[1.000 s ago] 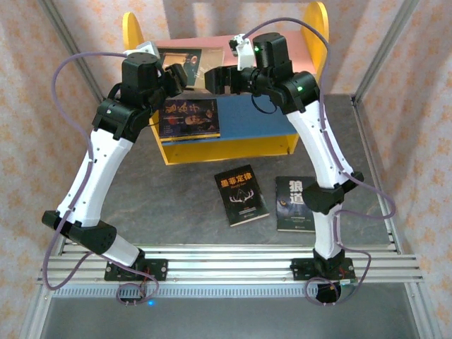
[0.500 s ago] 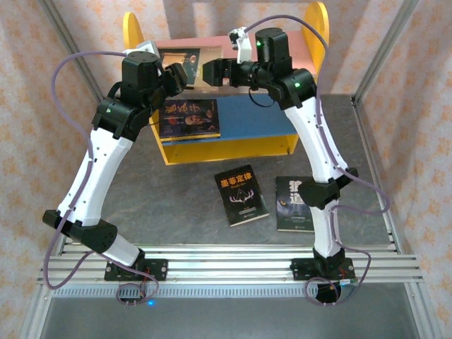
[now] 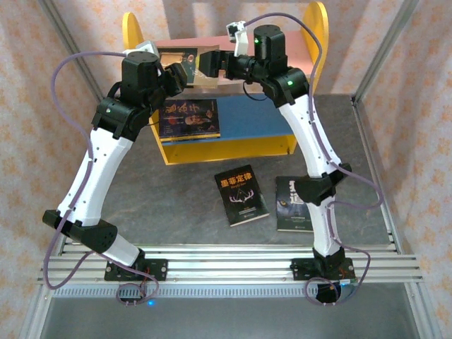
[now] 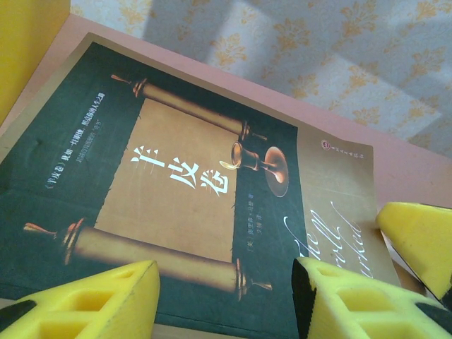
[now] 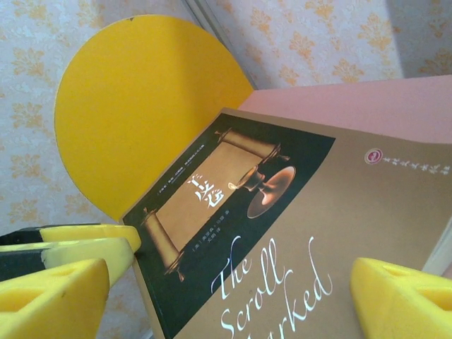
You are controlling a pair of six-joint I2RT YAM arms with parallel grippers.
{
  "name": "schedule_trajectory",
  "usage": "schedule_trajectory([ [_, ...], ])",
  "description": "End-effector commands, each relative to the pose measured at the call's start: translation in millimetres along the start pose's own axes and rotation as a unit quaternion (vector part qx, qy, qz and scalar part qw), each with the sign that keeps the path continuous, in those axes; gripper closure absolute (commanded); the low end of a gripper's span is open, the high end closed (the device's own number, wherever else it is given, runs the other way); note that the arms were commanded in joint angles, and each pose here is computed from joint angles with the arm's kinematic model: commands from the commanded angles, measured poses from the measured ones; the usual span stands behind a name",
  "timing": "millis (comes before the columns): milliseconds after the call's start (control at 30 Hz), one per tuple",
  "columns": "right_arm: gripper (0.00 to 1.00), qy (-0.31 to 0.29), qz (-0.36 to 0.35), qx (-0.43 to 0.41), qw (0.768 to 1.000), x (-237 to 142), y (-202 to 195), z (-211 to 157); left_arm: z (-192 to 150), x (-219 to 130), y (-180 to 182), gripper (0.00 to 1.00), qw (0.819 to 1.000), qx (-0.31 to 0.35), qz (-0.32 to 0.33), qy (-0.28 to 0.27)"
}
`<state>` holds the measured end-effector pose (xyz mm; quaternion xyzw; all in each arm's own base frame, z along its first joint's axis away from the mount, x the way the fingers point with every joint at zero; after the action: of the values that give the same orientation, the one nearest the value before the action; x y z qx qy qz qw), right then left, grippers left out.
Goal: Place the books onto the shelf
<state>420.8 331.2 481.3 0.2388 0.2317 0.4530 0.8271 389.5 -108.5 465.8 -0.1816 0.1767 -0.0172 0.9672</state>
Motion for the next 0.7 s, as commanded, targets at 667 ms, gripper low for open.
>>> schedule_trajectory([
  [667,0.08,-0.018,0.002,0.017,1.000,6.8,-20.6,11.9,-5.6,7.9,-7.2,0.47,1.000,0.000,0.008,0.002],
])
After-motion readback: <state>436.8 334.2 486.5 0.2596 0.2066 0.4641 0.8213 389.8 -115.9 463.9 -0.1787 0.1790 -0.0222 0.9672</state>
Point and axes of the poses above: each hand's point on the last joint's axis, 136 mm out from that joint toward the fingers, its own x axis out along the fingers, its own y axis along the line the jaws close on, z = x × y, the point moved 3 cm from there along -x, back along the fingers, and after that the axes turned 7 degrees about x, right-handed, at the moved point
